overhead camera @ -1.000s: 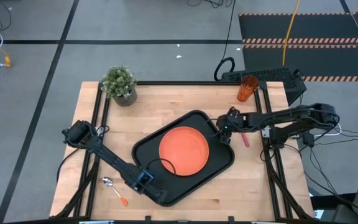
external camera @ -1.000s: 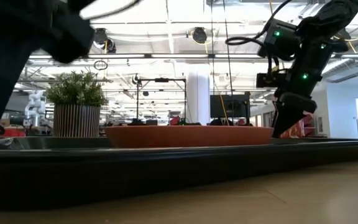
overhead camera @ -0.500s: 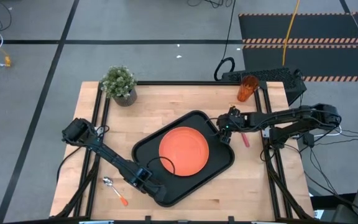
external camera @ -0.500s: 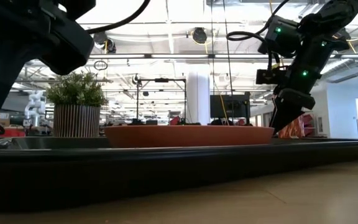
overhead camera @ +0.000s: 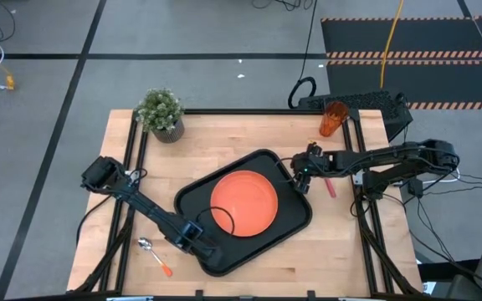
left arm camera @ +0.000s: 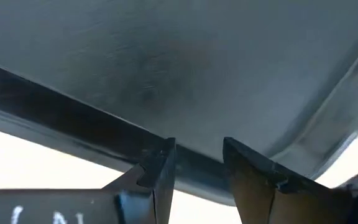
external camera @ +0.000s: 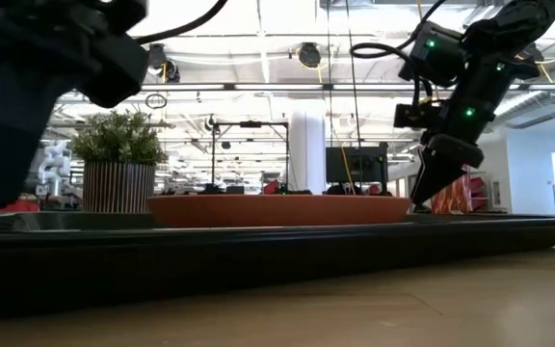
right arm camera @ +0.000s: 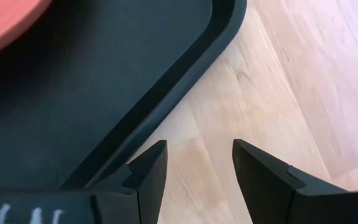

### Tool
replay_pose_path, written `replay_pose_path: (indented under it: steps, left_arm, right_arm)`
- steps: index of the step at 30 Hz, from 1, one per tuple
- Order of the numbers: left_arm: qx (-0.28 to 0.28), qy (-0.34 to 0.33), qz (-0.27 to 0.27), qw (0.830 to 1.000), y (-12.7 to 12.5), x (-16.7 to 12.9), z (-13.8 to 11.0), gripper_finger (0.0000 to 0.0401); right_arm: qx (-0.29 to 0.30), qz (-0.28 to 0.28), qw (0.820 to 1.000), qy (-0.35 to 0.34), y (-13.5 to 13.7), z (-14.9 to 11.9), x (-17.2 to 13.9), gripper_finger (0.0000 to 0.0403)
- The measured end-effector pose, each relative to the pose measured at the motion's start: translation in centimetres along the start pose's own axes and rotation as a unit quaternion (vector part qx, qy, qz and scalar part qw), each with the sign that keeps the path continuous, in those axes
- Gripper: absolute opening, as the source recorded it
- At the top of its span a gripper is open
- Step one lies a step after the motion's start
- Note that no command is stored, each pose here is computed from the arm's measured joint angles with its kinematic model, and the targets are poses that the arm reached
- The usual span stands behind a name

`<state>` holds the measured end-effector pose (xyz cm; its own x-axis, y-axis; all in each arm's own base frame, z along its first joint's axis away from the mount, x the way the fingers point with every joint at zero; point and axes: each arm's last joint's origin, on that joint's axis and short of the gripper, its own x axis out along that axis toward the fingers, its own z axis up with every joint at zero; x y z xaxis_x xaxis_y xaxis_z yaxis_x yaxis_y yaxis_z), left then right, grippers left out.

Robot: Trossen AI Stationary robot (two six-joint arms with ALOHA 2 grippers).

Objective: Pick and place plate/cup/fork/spoon on tray
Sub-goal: Adjust the black tray on the table

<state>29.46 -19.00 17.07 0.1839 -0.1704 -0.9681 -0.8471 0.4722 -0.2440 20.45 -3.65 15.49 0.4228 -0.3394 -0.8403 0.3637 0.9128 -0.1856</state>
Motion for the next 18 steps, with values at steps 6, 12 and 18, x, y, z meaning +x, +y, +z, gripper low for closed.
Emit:
replay_pose_path:
  steps: [6, 12, 18]
  left_arm:
    - [-0.126, 0.008, 0.002, 0.992, 0.0, -0.1, 0.7, 0.0136]
    - [-0.193, 0.038, 0.013, 0.980, 0.1, -0.2, 0.5, 0.0136]
    - [-0.207, 0.050, -0.026, 0.977, 0.0, -2.9, 0.3, 0.0136]
  right_arm:
    - [-0.007, 0.001, 1.000, -0.010, 0.0, 0.2, 0.0, 0.0176]
    - [-0.032, 0.000, 0.999, -0.002, 0.0, 0.0, 0.0, 0.0176]
    - [-0.042, 0.000, 0.999, -0.001, 0.0, 0.0, 0.0, 0.0176]
